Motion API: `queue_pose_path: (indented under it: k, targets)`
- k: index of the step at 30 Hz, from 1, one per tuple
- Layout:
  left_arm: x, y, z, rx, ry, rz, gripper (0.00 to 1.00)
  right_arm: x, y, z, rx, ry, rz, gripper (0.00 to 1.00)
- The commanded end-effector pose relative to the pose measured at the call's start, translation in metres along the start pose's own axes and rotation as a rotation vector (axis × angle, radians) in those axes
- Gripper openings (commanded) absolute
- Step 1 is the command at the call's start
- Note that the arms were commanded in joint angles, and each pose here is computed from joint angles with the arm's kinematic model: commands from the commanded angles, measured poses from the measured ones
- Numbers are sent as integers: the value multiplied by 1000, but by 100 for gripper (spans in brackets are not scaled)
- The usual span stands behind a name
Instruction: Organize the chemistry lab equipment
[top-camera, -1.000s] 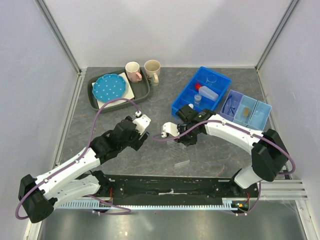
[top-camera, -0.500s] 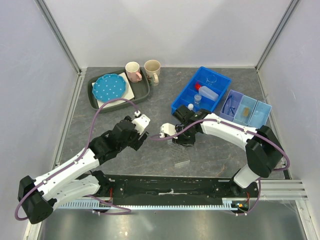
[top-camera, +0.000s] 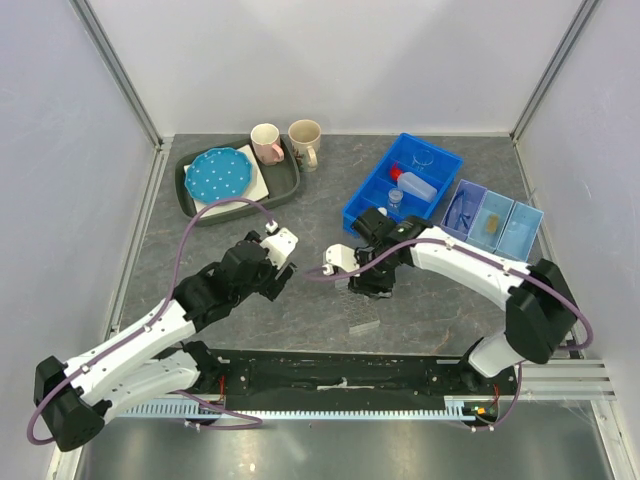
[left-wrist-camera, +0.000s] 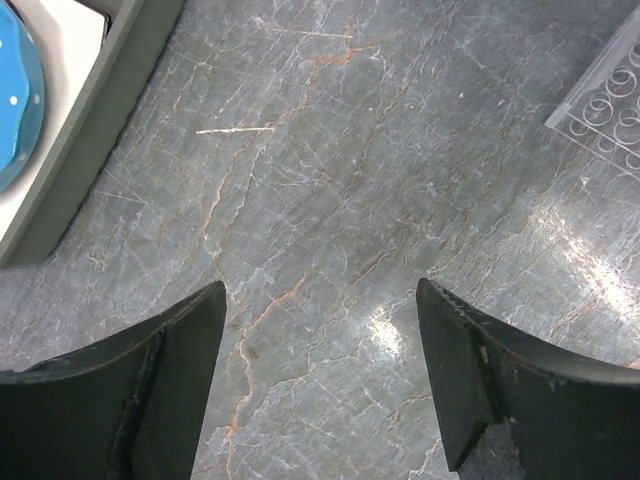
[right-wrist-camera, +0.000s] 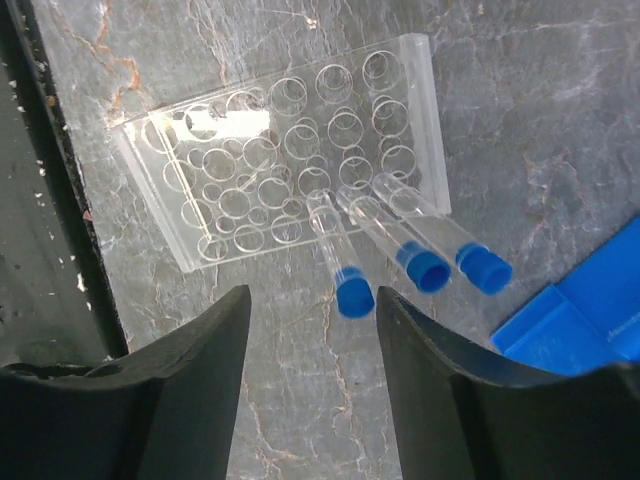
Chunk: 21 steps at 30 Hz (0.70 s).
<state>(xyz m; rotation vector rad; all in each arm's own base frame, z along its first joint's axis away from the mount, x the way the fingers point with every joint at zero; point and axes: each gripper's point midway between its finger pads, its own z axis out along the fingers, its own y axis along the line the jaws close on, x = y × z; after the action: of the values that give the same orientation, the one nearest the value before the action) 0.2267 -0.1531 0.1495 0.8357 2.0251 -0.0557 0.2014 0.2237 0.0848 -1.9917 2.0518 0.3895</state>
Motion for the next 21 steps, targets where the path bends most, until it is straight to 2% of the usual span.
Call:
queue_pose_path:
  k: [1, 4, 7, 10, 11, 12, 13, 14, 16, 17, 18, 19, 20, 21]
  targets:
    - [-11, 6, -6, -18, -65, -4, 84, -5, -2, -36, 49, -95, -9, 62]
    - [-18, 5, -10, -10, -97, -34, 86, -1, -6, -54, 78, -144, 15, 64]
    - [-33, 11, -21, -28, -169, -108, 99, 5, -24, -79, 154, -197, 75, 64]
    - [-50, 30, -39, -91, -263, -220, 100, 9, -57, -121, 282, -301, 176, 65]
    - [-59, 35, -46, -83, -299, -290, 100, 5, -70, -137, 339, -362, 231, 77]
    - [-67, 37, -52, -62, -330, -323, 100, 4, -82, -154, 396, -406, 261, 81]
    - [-81, 54, -66, -78, -378, -384, 100, 14, -95, -176, 473, -444, 317, 95]
    - [-89, 46, -72, 4, -388, -441, 100, 10, -109, -196, 551, -511, 369, 98]
    - [-116, 71, -92, 7, -442, -540, 100, 12, -131, -248, 738, -620, 413, 98]
    - [-126, 70, -99, 53, -454, -556, 100, 9, -137, -266, 798, -695, 503, 98]
    - [-131, 75, -104, 51, -446, -573, 100, 29, -148, -301, 999, -707, 635, 98]
    - [-147, 88, -115, 34, -470, -591, 100, 35, -158, -327, 1114, -760, 727, 98]
    - [-155, 91, -121, 38, -481, -591, 100, 45, -163, -343, 1188, -816, 890, 98]
    - [-158, 92, -123, 38, -472, -590, 100, 57, -167, -368, 1303, -822, 969, 98]
